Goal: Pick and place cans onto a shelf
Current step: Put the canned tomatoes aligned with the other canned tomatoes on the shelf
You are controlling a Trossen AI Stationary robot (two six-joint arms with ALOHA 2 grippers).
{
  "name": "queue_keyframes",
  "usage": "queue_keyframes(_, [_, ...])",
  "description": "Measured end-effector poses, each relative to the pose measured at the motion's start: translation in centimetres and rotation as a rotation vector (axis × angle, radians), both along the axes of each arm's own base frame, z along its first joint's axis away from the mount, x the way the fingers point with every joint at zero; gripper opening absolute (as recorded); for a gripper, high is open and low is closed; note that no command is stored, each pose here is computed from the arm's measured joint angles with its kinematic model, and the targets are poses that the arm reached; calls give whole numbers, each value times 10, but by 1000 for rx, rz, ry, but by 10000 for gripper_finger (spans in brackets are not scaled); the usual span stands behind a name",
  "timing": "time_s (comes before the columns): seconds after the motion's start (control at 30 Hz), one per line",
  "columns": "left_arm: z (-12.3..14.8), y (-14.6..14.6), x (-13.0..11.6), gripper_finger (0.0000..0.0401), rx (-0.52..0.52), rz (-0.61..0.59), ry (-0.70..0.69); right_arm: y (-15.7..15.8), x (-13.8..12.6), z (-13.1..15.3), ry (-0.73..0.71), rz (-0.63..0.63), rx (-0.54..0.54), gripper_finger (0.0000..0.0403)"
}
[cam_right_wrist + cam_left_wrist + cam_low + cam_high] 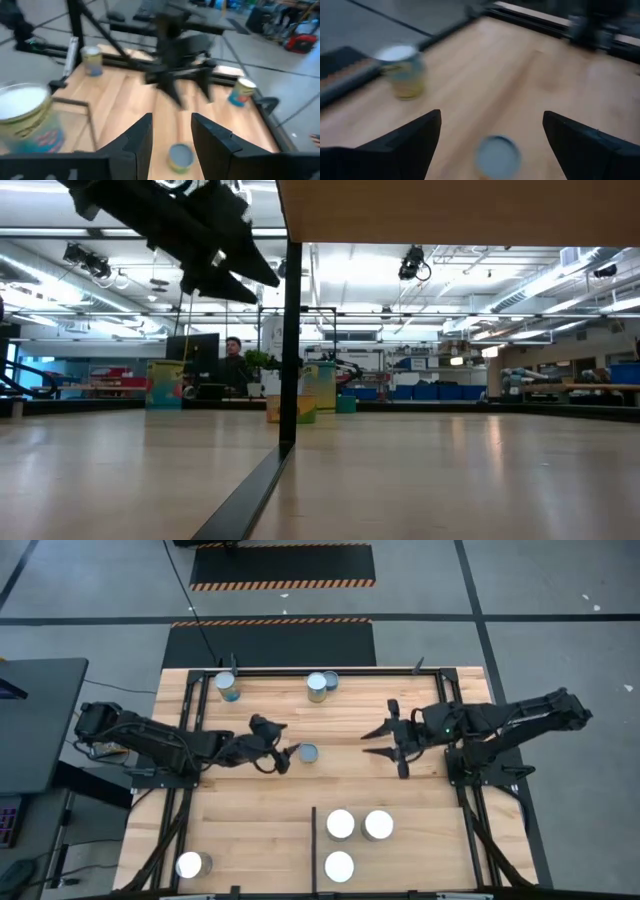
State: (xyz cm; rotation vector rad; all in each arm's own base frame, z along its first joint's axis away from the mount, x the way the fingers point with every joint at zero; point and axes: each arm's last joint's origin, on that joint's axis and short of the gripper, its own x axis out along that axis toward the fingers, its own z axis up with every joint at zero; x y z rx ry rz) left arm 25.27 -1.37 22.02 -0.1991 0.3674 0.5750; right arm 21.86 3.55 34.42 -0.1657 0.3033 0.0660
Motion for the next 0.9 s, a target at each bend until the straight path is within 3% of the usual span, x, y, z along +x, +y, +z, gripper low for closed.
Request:
queue_keyframes(0.17, [-2,7,-2,357,-9,119,-16,12,-4,-3,18,-43,4,141])
queue_keyframes(0.3, [-9,14,-3,357,75,266,29,14,-8,-2,17,-144,8,141])
queue_keyframes(0.43, [-16,29,0,357,78,370,31,11,-12,-2,20,-216,18,141])
queue_keyframes(0.57, [-19,53,6,357,6,366,7,9,-17,2,-1,-221,18,143])
queue_keyframes(0.7, [-20,73,5,357,5,295,62,6,-27,10,-39,-222,31,143])
queue_keyframes(0.9, [-16,107,5,357,23,58,75,2,-38,9,-8,-240,45,143])
